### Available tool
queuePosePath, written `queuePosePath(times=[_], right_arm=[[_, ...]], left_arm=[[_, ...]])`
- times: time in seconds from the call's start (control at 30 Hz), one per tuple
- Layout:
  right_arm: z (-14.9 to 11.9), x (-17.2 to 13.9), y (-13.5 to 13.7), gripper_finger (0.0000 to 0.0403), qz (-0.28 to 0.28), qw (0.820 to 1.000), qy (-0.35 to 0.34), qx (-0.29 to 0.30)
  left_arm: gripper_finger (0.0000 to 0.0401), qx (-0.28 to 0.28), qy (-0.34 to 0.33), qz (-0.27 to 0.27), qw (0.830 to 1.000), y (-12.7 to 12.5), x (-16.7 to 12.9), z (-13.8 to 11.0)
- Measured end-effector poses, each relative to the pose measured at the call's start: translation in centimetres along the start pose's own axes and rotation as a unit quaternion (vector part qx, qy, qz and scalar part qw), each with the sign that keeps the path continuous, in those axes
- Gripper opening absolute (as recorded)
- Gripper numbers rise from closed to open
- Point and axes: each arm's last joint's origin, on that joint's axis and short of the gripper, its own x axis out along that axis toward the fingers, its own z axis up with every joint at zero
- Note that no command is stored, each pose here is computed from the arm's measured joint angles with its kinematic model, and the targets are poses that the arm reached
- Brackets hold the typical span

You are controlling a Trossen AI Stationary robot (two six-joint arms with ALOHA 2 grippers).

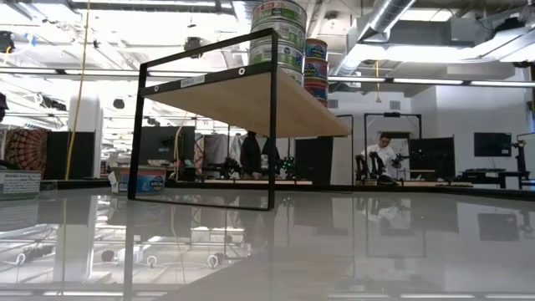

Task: Stack canned seafood by type on shelf
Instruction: Stack the green tuna can on top of the other green tuna can

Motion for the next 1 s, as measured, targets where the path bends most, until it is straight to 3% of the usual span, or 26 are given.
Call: queuePosePath(times=[0.13,0.3,0.5,0.77,0.9,1.0], right_arm=[[0.1,0.0,-0.1,0.0246,-0.011,1.0,-0.014,0.001],[-0.2,0.4,0.3,0.016,-0.006,1.0,-0.018,-0.002],[-0.1,0.3,0.3,0.0161,-0.005,1.0,-0.019,0.006],[0.5,-0.3,-0.2,0.0161,-0.006,0.999,-0.017,0.043],[0.9,-0.9,-0.5,0.0161,-0.001,0.997,-0.006,0.072],[1.1,-1.2,-0.5,0.0161,0.013,0.995,0.011,0.101]], left_arm=[[0.0142,0.002,-0.003,0.005,1.0,0.1,0.0,0.0],[0.0142,-0.002,-0.004,0.006,1.0,-0.1,0.1,0.0],[0.0165,0.057,-0.013,0.022,0.998,-0.1,0.1,0.1],[0.0266,0.168,-0.044,0.024,0.985,-0.7,-0.4,0.7],[0.0298,0.251,-0.079,0.079,0.961,-2.3,-2.4,0.9],[0.0303,0.331,-0.118,0.163,0.922,-4.3,-4.6,0.7]])
